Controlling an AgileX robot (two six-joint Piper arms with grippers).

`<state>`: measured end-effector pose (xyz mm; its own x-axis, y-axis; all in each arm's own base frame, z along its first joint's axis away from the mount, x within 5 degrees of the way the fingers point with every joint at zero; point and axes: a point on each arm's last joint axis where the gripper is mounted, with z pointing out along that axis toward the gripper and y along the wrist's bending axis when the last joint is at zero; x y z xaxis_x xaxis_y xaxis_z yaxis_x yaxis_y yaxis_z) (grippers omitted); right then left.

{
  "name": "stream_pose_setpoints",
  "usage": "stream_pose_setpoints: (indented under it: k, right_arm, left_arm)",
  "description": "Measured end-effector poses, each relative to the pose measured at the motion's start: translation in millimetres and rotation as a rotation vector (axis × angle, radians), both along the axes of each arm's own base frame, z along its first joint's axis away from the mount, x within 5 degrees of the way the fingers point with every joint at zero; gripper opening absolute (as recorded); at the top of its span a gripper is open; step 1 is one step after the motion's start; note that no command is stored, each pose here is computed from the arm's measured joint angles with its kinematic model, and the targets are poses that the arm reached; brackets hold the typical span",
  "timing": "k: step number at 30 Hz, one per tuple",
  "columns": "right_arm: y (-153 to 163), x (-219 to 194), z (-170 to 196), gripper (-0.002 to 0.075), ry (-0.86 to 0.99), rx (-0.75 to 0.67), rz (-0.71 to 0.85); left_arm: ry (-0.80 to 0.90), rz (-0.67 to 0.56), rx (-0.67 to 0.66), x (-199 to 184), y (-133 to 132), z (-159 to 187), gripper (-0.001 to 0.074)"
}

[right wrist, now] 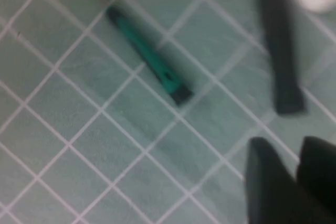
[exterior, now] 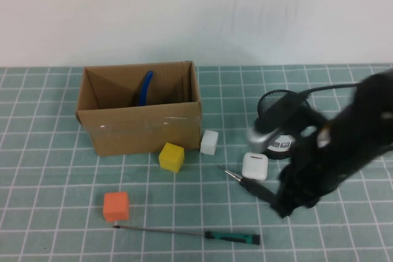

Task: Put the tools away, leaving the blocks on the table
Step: Pick up the black Screwdriver from the table

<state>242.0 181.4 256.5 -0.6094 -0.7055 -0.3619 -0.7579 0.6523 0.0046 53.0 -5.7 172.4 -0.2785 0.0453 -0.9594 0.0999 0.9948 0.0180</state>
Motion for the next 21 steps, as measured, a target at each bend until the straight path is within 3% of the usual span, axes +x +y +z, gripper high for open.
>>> stream_pose_setpoints:
  k: [4,21]
  right_arm:
    - [6,11,-20,0.0363,-0.003,-0.042,0.028]
    - [26,49,-63,0.036,0.023,-0.153,0.074]
  left_arm:
    - [0.0,0.0,0.0,0,0,0,-0.0001]
    - [-0.002,0.0,0.0,0,0,1,-0.0001]
